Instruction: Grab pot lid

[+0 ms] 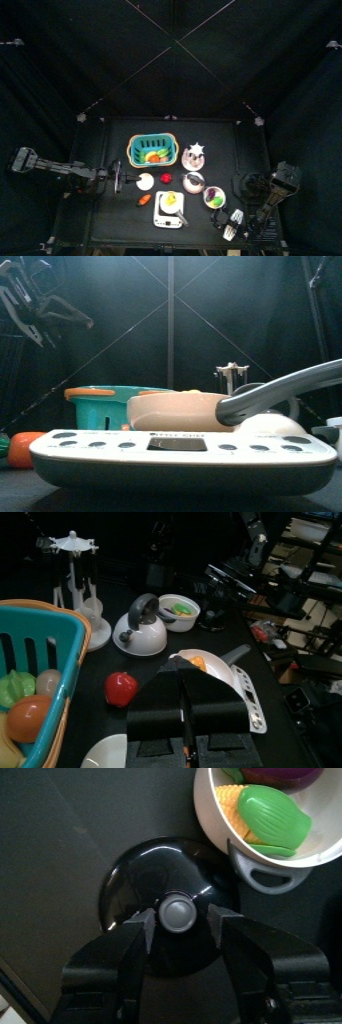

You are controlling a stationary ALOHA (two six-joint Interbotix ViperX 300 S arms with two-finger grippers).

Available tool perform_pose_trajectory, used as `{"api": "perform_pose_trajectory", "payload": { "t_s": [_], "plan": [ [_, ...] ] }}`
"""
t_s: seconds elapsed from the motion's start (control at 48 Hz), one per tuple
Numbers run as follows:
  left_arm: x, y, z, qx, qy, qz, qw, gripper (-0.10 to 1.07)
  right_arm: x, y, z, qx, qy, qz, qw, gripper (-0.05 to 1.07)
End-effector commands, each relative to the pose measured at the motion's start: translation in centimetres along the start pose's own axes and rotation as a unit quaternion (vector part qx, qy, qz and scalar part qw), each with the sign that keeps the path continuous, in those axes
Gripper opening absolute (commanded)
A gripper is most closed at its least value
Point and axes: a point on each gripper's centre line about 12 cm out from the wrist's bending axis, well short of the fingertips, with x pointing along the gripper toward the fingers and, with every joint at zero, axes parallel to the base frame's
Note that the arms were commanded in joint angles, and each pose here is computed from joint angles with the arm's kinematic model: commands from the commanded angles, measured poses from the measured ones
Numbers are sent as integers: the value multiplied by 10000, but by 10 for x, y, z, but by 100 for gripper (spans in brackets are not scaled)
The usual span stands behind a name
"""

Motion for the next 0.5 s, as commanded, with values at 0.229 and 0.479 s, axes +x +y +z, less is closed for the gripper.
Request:
{"api": "perform_pose_trajectory", "payload": {
  "t_s": [0.229, 0.479],
  "plan": [
    [-1, 1, 5, -4, -106, 30, 9999, -3, 10, 8, -1, 44, 167, 303, 9994, 76],
    [-1, 1, 4, -12, -99, 30, 9999, -3, 15, 10, -1, 43, 176, 256, 9995, 61]
  ]
}}
